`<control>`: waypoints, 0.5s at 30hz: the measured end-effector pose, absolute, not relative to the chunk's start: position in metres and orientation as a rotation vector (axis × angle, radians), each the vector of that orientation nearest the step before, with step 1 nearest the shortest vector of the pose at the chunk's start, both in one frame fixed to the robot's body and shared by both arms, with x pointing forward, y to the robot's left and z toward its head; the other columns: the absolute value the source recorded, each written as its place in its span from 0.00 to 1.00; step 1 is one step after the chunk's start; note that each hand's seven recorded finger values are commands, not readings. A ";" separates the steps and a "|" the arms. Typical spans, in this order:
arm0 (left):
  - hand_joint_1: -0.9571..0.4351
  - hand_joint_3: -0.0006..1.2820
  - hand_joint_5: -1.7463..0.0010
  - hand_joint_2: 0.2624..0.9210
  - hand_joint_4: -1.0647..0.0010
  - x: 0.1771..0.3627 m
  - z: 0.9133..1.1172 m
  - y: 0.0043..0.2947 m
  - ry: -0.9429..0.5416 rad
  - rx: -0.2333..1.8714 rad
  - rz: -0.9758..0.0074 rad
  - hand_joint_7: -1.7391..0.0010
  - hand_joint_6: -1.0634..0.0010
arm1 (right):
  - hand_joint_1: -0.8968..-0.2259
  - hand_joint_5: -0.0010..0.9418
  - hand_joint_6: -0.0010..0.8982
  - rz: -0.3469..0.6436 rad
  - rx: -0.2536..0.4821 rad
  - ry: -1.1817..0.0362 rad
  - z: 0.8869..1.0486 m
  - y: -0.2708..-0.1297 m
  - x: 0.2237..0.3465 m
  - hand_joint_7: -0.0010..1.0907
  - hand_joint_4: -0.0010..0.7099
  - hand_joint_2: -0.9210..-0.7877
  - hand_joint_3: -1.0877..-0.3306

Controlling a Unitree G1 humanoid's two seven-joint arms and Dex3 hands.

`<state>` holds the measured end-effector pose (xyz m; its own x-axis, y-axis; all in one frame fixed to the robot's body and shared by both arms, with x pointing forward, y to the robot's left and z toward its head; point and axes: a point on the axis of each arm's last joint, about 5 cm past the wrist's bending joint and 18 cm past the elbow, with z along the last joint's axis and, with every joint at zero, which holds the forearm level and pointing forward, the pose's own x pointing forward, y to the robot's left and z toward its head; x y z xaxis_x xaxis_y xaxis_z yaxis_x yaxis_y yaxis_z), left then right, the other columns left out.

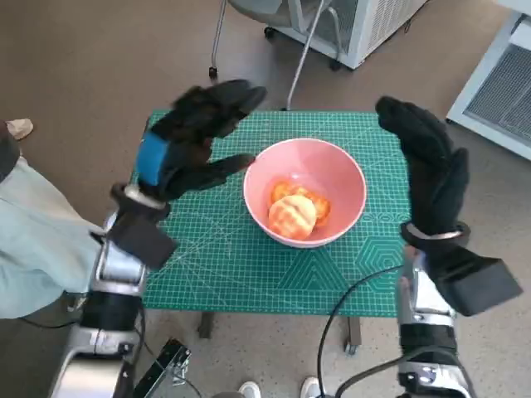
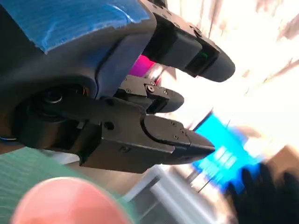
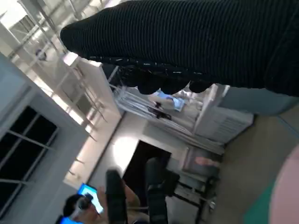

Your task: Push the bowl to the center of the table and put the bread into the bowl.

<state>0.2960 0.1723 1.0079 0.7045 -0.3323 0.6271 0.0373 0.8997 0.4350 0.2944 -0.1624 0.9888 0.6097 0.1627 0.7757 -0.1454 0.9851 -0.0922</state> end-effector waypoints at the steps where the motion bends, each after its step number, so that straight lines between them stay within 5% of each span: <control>1: 0.59 0.05 0.92 1.00 0.47 0.294 1.007 0.171 -0.768 0.396 -0.208 0.59 0.61 | 0.46 0.01 0.00 0.176 -0.024 -0.897 0.989 -0.162 0.295 0.75 0.57 0.00 0.44; 15: 0.58 0.06 0.90 1.00 0.51 0.285 1.004 0.168 -0.778 0.352 -0.197 0.55 0.67 | 0.49 0.00 0.02 0.175 -0.039 -0.904 0.999 -0.160 0.297 0.74 0.56 0.00 0.41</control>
<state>0.2847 0.1683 1.0038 0.6977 -0.3014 0.6499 0.0446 0.9237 0.3806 0.2967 -0.1604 0.9989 0.6051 0.1675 0.7784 -0.1345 0.9851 -0.1074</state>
